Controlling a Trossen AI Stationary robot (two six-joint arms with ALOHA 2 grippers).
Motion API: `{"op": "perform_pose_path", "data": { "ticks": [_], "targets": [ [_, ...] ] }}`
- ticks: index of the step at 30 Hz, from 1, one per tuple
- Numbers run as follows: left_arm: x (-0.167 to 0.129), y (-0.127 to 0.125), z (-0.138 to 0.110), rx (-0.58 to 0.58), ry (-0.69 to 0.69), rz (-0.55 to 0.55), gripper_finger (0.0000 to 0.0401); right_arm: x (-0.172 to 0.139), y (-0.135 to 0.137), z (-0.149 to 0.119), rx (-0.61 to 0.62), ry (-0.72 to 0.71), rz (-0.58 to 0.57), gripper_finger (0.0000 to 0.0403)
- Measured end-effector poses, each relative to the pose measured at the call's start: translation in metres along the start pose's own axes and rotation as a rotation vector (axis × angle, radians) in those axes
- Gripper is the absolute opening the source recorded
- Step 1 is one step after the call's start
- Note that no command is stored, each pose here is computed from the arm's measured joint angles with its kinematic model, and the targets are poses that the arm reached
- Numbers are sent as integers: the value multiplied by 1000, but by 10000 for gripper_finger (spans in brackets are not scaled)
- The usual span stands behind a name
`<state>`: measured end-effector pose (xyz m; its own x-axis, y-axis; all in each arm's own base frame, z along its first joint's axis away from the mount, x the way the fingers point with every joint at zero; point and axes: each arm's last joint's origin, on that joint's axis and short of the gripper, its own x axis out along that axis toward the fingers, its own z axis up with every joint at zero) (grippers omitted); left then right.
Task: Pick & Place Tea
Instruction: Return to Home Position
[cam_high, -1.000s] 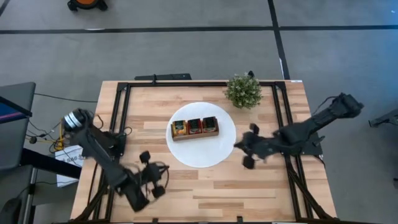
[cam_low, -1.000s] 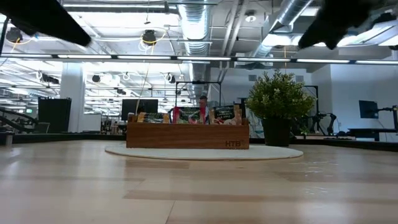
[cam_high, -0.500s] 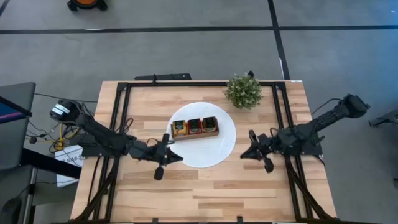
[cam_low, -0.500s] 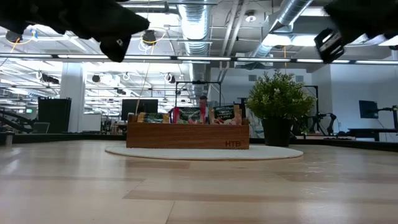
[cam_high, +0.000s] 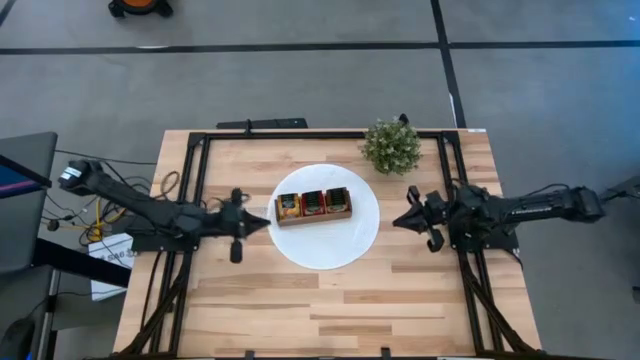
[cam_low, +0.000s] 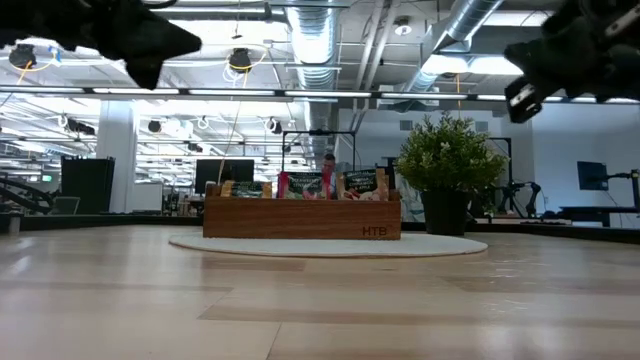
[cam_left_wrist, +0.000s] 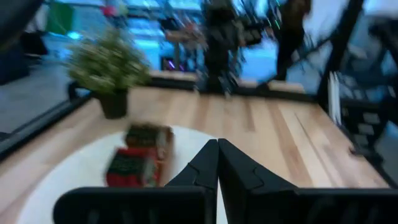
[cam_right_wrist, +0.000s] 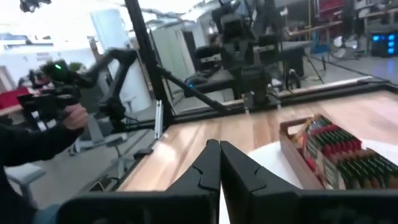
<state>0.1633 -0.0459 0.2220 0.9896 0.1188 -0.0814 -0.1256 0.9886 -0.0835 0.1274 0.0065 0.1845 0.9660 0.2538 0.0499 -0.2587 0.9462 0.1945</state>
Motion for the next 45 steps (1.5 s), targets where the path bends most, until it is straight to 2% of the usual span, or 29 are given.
{"op": "perform_pose_path", "data": {
  "ticks": [3, 8, 12, 18, 20, 23, 28, 31, 35, 40, 45],
  "targets": [
    [-16, 10, -2, -39, -59, 48, 0, -8, 5, -8, 1, -35, 17, 0],
    [-39, 23, -12, -42, -82, 30, 0, -15, 13, -13, -4, -7, -21, 0],
    [-51, 36, -25, -52, -104, 38, 0, -20, 20, -16, 3, 11, 23, 0],
    [-55, 52, -49, -97, -147, 9, 0, -25, 27, -18, 15, 14, 44, 0],
    [-57, 56, -50, -120, -149, -9, 0, -27, 28, -20, 17, 22, 39, 0],
    [-56, 57, -51, -115, -131, -90, 0, -28, 30, -22, 23, 34, 35, 0],
    [-55, 62, -53, -97, -117, -56, 0, -29, 32, -22, -51, 32, 55, 0],
    [-55, 62, -54, -88, -107, -72, 0, -29, 29, -21, -116, 24, 18, 0],
    [-55, 62, -54, -87, -105, -72, 0, -28, 18, -19, -176, 9, -100, 0],
    [-55, 62, -54, -90, -101, -73, 0, -31, 1, -16, -162, 7, -185, 0],
    [-55, 62, -55, -109, -99, -74, 0, -30, -4, -17, -112, 26, -187, 0]
  ]
}}
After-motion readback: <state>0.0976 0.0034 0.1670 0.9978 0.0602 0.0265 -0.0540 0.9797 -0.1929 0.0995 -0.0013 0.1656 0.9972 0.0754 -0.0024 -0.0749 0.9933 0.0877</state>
